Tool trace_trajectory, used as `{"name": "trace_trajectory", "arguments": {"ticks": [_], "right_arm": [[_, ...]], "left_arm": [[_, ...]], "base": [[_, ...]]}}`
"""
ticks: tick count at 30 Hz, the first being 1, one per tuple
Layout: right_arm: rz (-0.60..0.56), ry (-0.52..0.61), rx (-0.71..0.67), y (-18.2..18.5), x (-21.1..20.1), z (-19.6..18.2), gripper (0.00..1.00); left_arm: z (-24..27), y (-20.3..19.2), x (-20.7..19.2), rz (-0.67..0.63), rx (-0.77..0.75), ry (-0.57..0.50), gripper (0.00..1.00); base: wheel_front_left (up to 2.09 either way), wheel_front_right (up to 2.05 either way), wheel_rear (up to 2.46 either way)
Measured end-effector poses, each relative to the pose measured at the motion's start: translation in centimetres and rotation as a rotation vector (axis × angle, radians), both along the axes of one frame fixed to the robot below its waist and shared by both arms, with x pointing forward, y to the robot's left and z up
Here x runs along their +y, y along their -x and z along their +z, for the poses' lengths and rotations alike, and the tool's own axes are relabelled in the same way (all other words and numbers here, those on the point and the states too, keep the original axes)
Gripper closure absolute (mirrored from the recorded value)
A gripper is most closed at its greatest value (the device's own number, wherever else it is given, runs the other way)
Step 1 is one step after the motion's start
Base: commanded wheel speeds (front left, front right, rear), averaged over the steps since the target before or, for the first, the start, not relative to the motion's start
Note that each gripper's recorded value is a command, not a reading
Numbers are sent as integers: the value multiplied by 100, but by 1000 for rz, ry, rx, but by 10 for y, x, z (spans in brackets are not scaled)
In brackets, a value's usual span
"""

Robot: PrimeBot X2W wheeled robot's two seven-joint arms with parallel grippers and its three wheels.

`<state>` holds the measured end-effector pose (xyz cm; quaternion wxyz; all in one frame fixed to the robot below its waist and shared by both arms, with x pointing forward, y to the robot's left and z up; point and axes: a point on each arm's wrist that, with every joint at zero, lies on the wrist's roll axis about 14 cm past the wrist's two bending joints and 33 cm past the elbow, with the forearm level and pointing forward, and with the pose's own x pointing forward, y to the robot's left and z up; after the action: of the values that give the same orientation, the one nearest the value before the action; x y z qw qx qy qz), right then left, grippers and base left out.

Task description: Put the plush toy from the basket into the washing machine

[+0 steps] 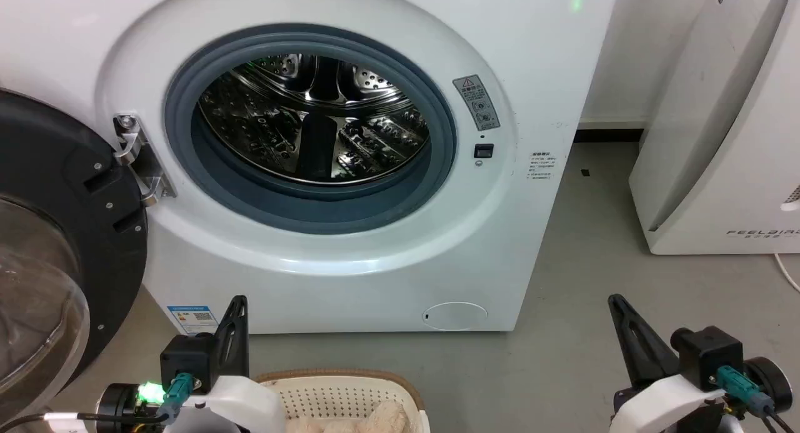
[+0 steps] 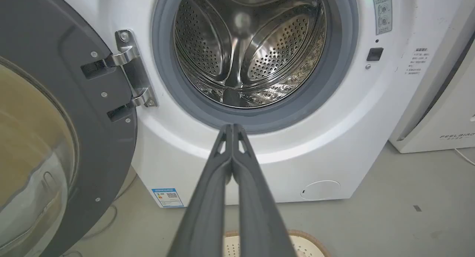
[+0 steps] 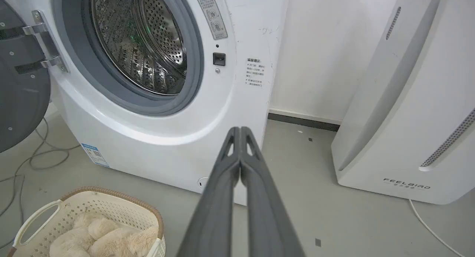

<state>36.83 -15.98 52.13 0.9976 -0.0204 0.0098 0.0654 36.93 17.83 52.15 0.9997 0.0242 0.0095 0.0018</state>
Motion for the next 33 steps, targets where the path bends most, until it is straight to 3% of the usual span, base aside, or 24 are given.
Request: {"name": "trace_trajectory", "arguments": {"ticks": [1, 33], "right_arm": [[0, 0, 0, 0, 0, 0, 0], [-23, -14, -8, -6, -8, -6, 0]], "left_arm": [[0, 0, 0, 0, 0, 0, 0], [-33, -4, -9, -25, 75, 21, 0]], "base": [[0, 0, 0], [0, 0, 0]]}}
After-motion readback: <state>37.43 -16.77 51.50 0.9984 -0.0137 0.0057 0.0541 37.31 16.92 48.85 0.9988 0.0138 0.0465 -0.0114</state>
